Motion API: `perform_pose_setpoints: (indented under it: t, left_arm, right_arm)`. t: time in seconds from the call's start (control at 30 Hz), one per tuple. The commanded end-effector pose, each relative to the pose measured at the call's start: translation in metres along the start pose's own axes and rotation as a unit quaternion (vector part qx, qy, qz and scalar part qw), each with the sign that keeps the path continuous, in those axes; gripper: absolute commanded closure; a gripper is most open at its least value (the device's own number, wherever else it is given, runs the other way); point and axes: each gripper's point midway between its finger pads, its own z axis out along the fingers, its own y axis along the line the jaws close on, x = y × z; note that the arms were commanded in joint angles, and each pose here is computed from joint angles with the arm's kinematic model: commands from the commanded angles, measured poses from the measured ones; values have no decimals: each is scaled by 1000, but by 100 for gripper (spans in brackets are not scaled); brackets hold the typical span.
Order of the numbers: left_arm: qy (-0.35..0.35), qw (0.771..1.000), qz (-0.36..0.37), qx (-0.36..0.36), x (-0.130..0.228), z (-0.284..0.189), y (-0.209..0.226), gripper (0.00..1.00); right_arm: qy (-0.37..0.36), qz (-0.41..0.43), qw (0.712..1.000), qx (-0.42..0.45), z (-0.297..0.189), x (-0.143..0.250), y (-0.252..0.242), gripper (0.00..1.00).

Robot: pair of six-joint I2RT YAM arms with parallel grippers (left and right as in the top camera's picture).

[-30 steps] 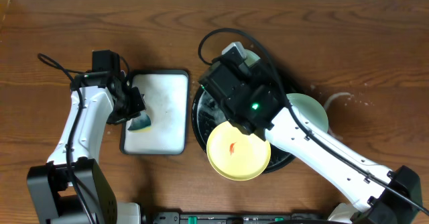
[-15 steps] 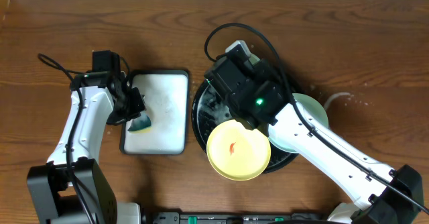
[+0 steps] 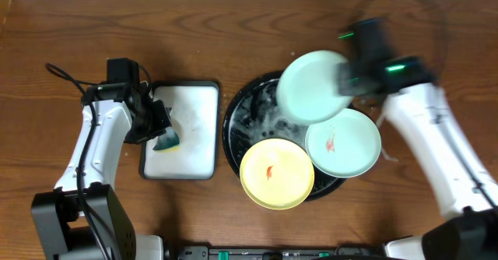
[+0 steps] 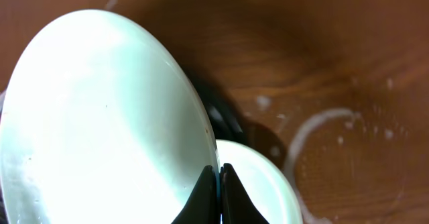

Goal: Clean dirty plates on tray and stack at the side
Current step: 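Carry the green plate to the right side of the table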

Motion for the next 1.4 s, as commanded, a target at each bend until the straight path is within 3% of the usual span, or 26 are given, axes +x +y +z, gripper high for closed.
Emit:
perform_pose_setpoints:
  t: [0.0,0.2,0.37,0.57,0.73,0.77,0.83,0.87,1.0,1.2,1.37]
  left_arm:
    - [2,1000,4,4,1,0,0,92]
    - [4,1000,4,3,2,0,0,92]
    - [4,1000,4,4,2,0,0,92]
    - [4,1000,4,4,2,0,0,92]
    - [4,1000,4,4,1,0,0,92]
    - [4,1000,4,4,1,0,0,92]
    - [4,1000,4,4,1,0,0,92]
    - [4,1000,4,4,2,0,0,92]
    - [4,1000,4,4,1,0,0,92]
    - [4,1000,4,4,1,0,0,92]
    - [4,1000,4,4,1,0,0,92]
  right_arm:
    - [23,119,987,-101,-12,-6,-34,99]
    - [51,271,960,-44,2,14,-164,99]
    - [88,367,926,12,19,65,-239,99]
    - [116,449,884,62,49,132,-282,99]
    - [111,463,879,35,61,139,-274,99]
    - [113,456,882,37,61,139,-273,91]
    - [111,451,885,36,59,137,-270,49]
    - [109,449,886,35,58,135,-269,45]
    - [89,414,906,-7,45,117,-245,44]
    - [96,289,948,-93,22,97,-165,45]
    - [163,197,965,-51,26,120,-125,44]
